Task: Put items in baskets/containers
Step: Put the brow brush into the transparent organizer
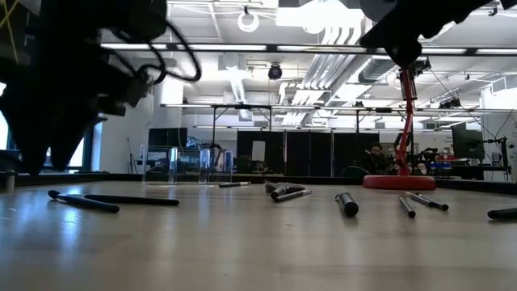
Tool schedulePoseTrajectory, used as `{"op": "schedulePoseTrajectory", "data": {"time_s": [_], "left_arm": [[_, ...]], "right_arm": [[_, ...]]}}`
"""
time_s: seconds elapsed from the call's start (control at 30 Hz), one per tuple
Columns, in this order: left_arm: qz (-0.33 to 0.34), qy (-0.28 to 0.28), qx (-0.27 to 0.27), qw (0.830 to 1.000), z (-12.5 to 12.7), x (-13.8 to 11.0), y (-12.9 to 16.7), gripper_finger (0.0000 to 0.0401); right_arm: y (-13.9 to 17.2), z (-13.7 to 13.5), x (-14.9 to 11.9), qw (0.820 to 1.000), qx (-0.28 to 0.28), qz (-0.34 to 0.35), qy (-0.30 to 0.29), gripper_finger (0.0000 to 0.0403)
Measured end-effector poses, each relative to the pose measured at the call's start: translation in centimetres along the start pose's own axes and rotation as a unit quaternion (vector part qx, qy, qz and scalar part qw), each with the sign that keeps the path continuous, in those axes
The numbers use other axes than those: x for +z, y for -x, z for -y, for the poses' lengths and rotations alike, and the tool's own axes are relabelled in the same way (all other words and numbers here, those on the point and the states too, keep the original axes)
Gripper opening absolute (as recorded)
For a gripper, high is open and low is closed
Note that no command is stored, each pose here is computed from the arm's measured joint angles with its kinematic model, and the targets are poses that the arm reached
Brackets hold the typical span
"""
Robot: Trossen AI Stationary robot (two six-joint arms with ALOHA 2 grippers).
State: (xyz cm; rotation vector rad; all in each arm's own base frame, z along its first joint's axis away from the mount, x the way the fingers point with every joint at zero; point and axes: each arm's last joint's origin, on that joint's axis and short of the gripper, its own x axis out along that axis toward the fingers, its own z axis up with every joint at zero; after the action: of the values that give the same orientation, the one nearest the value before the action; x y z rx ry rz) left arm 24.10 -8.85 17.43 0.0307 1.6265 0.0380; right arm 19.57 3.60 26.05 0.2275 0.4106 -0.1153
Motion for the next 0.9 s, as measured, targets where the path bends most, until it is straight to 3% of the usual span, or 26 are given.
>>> {"op": "schedulePoseTrajectory", "data": {"time_s": [0.3, 0.63, 0.9], "left_arm": [[0.005, -0.049, 0.015, 0.999, -0.2, -0.4, -1.4, 0.0143], [0.046, -0.094, 0.014, 0.994, -0.1, 0.0, -2.2, 0.0143], [0.056, -0.096, 0.006, 0.994, -0.1, -0.1, -2.7, 0.0143]], "right_arm": [[-1.3, -3.2, 0.5, 0.996, -0.028, -0.022, -0.078, 0.0000], [-2.2, -5.7, -0.1, 0.996, -0.022, -0.028, -0.079, 0.0000], [-2.3, -6.2, -0.3, 0.997, -0.011, -0.027, -0.076, 0.0000]]}}
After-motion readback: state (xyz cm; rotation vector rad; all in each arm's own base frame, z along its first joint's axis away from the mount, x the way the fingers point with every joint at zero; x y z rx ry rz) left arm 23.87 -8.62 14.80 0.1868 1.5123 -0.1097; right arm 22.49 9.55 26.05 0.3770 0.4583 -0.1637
